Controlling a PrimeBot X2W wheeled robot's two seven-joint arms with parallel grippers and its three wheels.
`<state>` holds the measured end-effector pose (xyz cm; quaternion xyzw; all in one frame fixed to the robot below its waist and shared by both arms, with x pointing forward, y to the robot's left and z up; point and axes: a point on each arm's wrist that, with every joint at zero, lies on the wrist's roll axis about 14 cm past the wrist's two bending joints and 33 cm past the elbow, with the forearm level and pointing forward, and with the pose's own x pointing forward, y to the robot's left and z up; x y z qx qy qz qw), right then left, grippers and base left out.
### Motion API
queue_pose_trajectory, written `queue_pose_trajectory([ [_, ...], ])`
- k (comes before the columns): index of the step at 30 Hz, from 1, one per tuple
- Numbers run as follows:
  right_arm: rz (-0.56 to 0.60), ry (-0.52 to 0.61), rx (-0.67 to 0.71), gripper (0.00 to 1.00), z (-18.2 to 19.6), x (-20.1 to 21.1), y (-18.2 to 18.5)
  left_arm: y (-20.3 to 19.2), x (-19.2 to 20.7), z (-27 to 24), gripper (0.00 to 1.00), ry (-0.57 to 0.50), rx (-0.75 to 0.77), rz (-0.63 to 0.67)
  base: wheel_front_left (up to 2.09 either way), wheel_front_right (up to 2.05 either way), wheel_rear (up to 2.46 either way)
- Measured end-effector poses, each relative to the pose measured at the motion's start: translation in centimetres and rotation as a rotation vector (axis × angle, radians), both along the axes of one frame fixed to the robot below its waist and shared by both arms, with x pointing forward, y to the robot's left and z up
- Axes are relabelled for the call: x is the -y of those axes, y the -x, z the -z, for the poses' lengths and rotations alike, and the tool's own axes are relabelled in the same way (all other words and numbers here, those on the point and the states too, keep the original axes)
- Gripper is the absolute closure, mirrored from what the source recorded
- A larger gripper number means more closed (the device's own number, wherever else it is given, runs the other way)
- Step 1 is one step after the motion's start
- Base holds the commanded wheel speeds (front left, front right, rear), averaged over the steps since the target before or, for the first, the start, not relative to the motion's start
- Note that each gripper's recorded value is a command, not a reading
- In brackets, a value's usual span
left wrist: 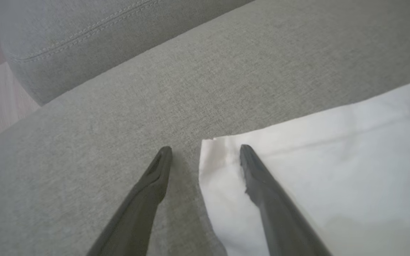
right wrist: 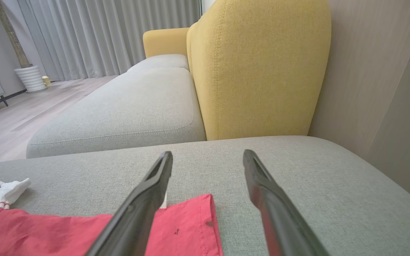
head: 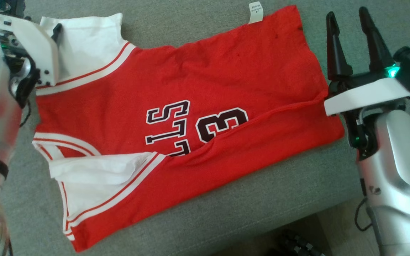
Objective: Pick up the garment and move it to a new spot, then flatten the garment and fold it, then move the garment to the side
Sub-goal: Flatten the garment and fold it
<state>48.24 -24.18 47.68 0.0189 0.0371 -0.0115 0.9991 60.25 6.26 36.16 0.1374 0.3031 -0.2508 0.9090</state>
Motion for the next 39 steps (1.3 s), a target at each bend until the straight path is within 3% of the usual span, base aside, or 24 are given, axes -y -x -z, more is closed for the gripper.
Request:
queue_pose_trajectory([
  [1,0.001,0.003,-0.003,0.0,0.0,0.1,-0.1,0.2,0.2,0.1,0.96,0.013,-0.015,-0.005,0.0,0.0,0.0],
  [2,0.006,0.007,-0.004,0.0,0.1,0.2,-0.1,0.3,0.5,0.1,1.0,0.032,-0.028,-0.008,0.0,0.0,0.0],
  [6,0.038,-0.008,-0.011,0.0,0.3,1.2,-0.4,1.0,1.7,-0.6,1.0,0.105,-0.042,-0.012,0.0,0.0,0.0],
  [14,0.043,-0.004,-0.106,0.0,2.0,2.2,-0.9,1.4,0.8,-5.5,1.0,0.243,0.151,-0.045,0.0,0.0,0.0],
  [23,-0.061,0.026,-0.246,0.0,3.8,-0.2,-2.6,5.5,-0.9,-7.7,1.0,0.343,0.239,-0.109,0.0,0.0,0.0],
  [30,-0.128,0.066,-0.368,0.0,5.4,-1.5,-4.6,7.4,-2.3,-8.9,1.0,0.368,0.29,-0.136,0.0,0.0,0.0],
  [39,-0.128,0.024,-0.538,0.0,9.3,-1.6,-5.4,8.4,-2.2,-7.7,1.0,0.374,0.259,-0.147,0.0,0.0,0.0],
])
